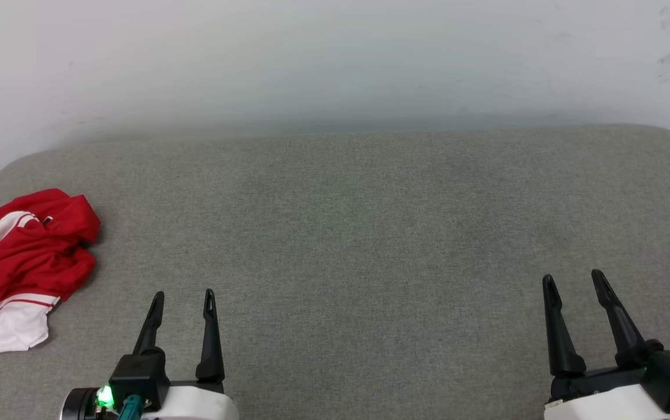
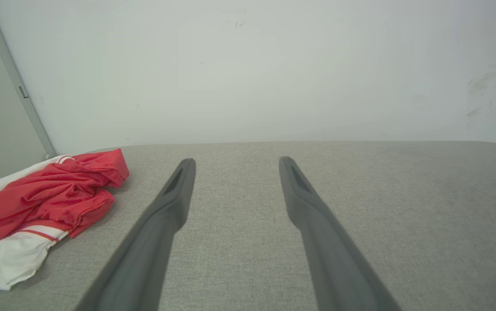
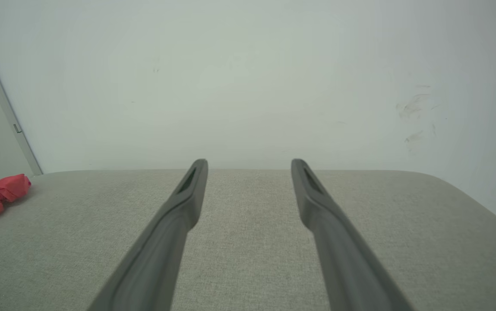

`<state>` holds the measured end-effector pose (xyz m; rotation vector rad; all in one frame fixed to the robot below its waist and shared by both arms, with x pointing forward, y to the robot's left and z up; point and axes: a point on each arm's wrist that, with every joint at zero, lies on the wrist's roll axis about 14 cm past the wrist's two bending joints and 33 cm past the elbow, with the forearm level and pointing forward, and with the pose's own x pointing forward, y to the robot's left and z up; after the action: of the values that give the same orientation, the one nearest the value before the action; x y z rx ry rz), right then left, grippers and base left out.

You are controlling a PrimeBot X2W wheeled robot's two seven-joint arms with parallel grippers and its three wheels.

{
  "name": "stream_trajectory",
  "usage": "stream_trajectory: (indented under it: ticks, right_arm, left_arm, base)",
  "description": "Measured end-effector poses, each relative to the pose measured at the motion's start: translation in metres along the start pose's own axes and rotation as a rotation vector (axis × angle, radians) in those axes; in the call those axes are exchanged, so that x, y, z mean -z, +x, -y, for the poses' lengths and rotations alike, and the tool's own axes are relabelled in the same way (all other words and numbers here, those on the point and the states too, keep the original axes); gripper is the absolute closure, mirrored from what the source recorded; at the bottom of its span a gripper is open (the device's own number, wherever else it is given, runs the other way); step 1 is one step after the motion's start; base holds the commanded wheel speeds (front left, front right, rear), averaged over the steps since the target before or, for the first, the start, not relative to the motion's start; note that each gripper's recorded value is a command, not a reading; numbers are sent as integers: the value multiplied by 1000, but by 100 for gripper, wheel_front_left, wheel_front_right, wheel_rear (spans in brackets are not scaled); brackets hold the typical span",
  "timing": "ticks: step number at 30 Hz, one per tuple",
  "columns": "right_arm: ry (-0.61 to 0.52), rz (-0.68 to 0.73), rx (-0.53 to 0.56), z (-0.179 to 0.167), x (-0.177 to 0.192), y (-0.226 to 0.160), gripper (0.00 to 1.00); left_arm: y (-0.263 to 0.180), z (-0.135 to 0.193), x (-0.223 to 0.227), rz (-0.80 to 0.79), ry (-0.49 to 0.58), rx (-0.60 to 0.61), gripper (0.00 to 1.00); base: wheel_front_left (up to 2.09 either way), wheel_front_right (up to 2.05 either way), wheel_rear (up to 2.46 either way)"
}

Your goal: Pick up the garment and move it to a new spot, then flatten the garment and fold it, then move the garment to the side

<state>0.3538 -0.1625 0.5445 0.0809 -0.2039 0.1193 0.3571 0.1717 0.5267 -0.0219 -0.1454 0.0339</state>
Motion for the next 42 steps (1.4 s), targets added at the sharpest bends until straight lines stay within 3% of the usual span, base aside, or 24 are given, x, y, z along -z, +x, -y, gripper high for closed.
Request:
stream_trajectory:
  ticks: [21, 32, 42]
  right_arm:
    - [50, -17, 6, -1, 7, -2, 0]
    - [48, -35, -93, -30, 14, 11, 0]
    - [66, -56, -238, -76, 25, 29, 0]
  left_arm:
    - [-4, -5, 5, -18, -15, -24, 0]
    - [-17, -38, 2, -15, -4, -133, 0]
    - [-47, -85, -2, -15, 19, -301, 0]
  base:
    - [0, 0, 0]
    - [0, 0, 0]
    - [0, 0, 0]
